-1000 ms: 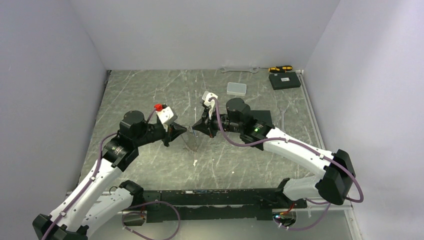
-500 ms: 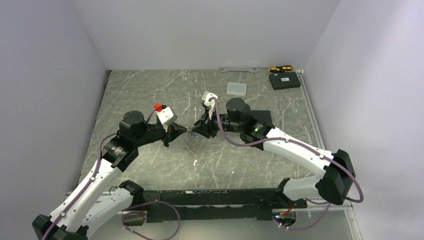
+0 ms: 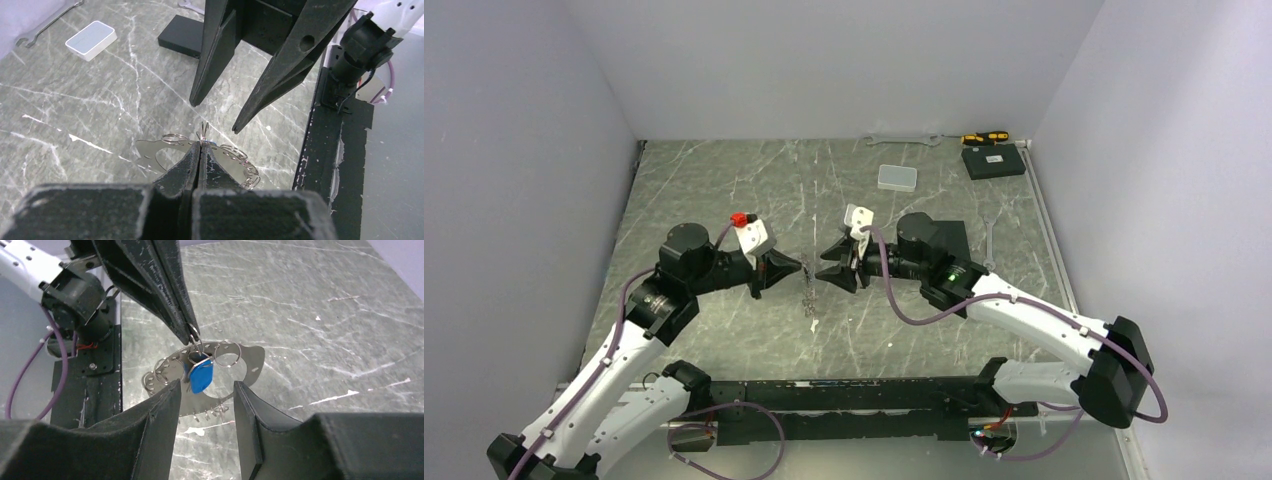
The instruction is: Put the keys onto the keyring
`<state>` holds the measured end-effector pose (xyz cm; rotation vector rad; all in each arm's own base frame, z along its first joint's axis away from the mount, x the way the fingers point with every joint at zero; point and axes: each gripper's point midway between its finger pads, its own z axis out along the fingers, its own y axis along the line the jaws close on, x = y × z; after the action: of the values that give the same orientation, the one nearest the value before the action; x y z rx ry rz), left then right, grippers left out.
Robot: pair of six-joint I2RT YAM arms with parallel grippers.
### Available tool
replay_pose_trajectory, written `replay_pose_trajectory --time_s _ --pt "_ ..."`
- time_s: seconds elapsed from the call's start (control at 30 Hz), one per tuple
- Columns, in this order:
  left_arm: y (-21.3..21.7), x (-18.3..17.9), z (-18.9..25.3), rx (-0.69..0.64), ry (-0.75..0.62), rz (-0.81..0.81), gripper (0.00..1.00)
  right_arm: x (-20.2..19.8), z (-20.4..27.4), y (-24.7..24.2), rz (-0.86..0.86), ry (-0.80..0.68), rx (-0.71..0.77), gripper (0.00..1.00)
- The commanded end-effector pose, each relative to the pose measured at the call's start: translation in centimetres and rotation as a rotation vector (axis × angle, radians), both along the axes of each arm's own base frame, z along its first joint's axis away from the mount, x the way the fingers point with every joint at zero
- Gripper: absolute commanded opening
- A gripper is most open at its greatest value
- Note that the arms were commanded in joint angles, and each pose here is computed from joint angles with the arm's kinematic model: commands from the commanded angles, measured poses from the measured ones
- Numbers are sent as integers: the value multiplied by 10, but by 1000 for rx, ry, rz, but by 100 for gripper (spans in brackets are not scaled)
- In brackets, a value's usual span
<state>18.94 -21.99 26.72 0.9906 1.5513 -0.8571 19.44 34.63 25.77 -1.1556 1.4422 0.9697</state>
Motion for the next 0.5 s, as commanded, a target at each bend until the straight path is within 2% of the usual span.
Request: replay_pose_trajectory --time_s 0.0,0.47 --pt "-6 -9 30 -58 -104 -75 0 -9 26 5 88 -123 90 46" --pt "-11 -18 30 -72 -89 -136 0 -24 39 12 196 -118 102 41"
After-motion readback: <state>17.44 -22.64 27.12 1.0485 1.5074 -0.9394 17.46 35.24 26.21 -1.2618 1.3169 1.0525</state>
